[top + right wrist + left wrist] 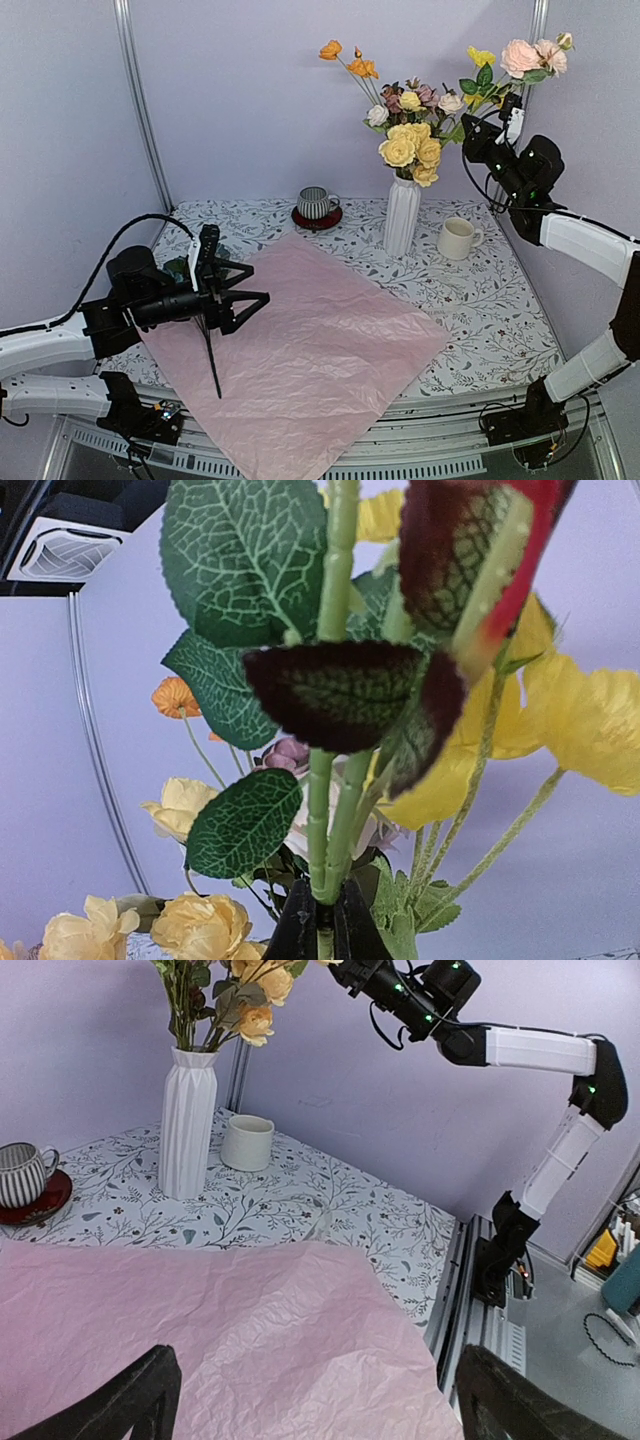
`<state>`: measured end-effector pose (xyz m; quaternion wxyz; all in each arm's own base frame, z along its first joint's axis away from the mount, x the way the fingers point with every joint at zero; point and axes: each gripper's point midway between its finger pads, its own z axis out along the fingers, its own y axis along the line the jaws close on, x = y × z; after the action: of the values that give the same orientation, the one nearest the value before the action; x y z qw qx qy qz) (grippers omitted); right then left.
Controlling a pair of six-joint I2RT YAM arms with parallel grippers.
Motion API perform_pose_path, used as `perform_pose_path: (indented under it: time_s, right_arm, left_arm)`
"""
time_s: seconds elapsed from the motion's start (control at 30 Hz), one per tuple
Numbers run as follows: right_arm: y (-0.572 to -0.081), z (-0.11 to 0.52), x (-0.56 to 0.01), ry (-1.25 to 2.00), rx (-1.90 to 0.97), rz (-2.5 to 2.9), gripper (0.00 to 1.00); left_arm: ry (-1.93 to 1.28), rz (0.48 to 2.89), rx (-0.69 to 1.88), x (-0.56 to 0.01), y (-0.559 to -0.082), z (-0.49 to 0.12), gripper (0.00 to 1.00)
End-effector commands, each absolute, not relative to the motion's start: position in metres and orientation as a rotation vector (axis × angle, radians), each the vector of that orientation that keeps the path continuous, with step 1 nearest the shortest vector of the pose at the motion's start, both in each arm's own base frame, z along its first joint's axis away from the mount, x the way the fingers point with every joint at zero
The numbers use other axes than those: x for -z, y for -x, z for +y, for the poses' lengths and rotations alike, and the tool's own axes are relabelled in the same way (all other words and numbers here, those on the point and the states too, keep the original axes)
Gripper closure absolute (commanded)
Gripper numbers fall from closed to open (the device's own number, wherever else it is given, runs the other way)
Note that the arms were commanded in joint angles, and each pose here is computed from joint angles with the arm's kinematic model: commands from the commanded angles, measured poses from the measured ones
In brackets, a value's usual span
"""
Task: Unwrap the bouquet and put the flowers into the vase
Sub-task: Place the fake flower in the vase.
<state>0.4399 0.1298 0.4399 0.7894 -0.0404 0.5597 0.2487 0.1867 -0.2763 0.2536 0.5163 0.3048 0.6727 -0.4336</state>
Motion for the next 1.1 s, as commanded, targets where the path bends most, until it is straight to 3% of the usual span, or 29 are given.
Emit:
perform_pose_path:
  time_s: [0.0, 0.6, 1.07]
  right_arm:
    - [-0.451, 0.144, -0.436, 0.155, -0.567, 1.249, 0.98]
    - [-0.489, 0.170, -0.364, 0.207, -0.658, 1.420, 0.97]
    - [-0.494, 0.170, -0.341, 0.211, -0.639, 1.457, 0.95]
  left_arm:
    - [-0.728, 1.588, 1.058, -0.265, -0.186, -0.279, 0.02]
    - [-0.742, 1.589, 1.073, -0.267, -0.186, -0.283, 0.02]
    - [-0.751, 1.594, 1.061, -0.264, -0.188, -0.286, 0.02]
